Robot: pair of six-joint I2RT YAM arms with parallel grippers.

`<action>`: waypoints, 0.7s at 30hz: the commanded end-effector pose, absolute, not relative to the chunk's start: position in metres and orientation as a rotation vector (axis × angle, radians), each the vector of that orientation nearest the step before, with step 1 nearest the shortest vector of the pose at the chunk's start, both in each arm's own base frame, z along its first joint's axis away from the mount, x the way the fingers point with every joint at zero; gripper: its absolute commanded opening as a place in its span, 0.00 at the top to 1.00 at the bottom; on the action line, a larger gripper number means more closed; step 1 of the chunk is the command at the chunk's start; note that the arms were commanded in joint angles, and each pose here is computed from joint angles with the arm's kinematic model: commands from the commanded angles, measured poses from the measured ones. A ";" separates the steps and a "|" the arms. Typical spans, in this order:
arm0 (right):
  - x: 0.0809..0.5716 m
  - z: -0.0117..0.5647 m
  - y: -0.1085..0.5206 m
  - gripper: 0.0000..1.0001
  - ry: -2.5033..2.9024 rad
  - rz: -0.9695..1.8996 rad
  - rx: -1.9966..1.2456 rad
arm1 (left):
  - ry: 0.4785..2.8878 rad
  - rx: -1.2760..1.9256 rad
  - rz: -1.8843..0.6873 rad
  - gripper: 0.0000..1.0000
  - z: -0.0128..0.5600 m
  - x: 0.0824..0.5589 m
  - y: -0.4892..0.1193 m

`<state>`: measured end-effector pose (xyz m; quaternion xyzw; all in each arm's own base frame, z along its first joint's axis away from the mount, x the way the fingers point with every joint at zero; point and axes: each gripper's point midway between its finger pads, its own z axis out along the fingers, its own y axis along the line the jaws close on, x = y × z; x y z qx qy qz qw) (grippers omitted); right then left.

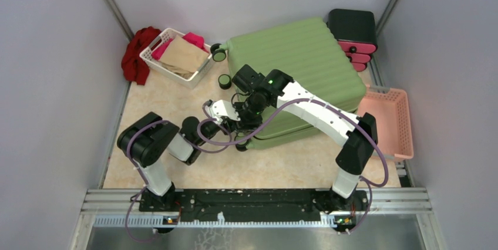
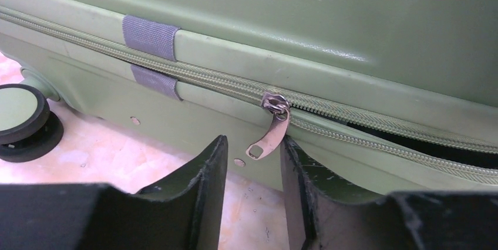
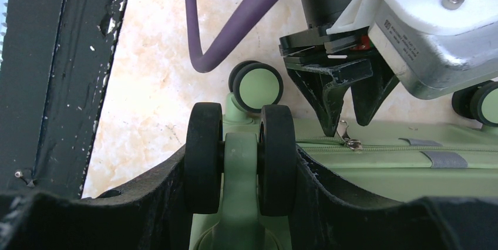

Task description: Open, take out, and arrange the luggage

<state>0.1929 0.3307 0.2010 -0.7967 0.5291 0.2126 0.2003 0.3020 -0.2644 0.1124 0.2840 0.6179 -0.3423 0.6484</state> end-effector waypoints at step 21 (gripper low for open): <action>0.166 0.225 0.324 1.00 1.487 0.743 -2.212 | 1.135 0.605 -0.785 1.00 0.179 0.296 -0.266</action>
